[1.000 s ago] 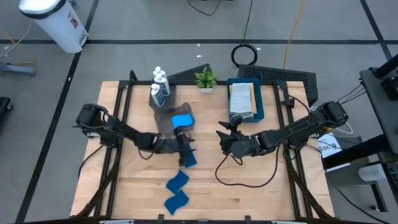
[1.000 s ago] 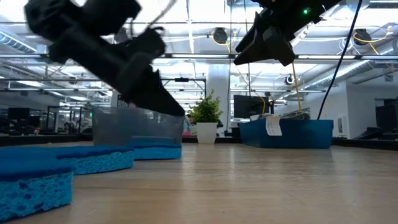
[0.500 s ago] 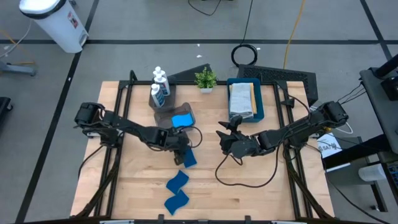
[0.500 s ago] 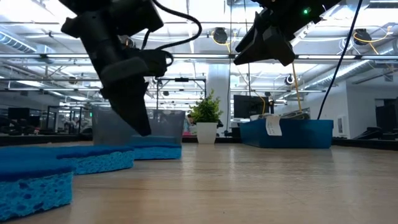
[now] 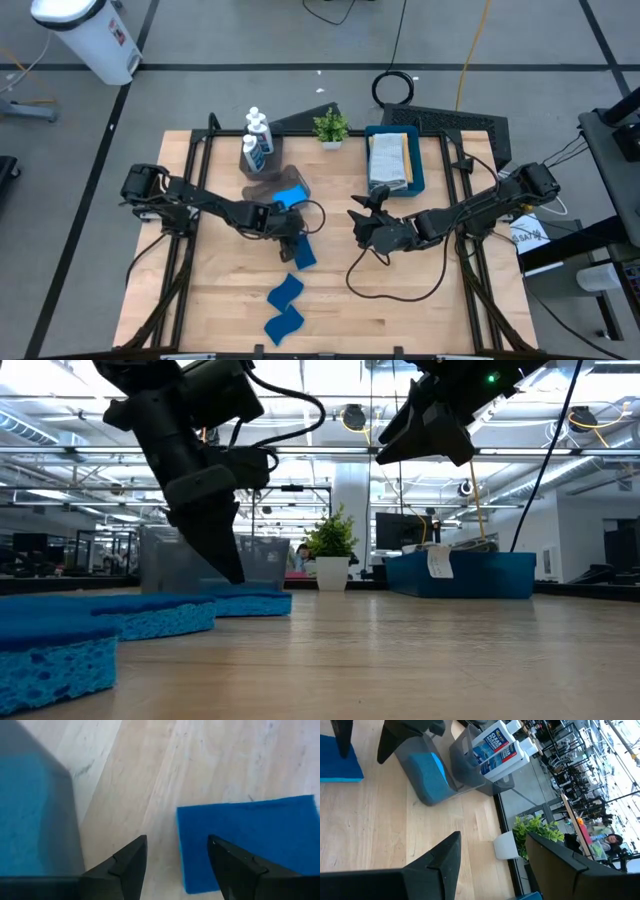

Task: Pick & Place Kitchen Items
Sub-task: Put the blue sponge into the bottom black bin

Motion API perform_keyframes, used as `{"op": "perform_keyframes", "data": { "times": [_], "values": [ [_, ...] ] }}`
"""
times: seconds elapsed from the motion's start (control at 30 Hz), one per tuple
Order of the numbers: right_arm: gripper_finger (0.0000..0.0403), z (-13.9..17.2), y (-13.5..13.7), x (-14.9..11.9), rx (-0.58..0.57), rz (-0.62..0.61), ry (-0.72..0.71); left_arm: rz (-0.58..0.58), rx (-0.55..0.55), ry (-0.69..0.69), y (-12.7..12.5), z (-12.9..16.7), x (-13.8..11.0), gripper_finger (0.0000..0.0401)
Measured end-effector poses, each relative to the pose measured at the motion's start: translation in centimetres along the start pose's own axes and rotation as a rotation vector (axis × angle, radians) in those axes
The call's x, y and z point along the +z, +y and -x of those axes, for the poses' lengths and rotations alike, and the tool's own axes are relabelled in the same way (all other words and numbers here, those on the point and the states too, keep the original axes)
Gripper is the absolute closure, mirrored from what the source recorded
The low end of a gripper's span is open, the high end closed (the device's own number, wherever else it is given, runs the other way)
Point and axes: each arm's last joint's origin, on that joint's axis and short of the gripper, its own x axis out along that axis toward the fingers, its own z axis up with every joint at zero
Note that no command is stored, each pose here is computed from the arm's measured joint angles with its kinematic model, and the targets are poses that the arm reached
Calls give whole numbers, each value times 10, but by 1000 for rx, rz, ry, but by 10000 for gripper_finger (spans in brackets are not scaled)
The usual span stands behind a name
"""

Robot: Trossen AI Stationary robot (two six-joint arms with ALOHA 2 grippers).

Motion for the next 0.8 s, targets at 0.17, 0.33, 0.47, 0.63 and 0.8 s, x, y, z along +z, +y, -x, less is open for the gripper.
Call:
{"op": "perform_keyframes", "data": {
  "times": [0.17, 0.33, 0.47, 0.63, 0.8],
  "values": [
    [206, 0, 0, 0, 0, 0, 0, 36, -28, -38, -5, 5, 13, 188],
    [206, 0, 0, 0, 0, 0, 0, 114, -132, -43, -16, 11, 19, 187],
    [206, 0, 0, 0, 0, 0, 0, 23, -195, -31, -32, 7, 14, 187],
    [206, 0, 0, 0, 0, 0, 0, -120, -219, -32, -48, -4, 5, 187],
    [206, 0, 0, 0, 0, 0, 0, -119, -114, -34, -40, -4, 5, 187]
  ]
}}
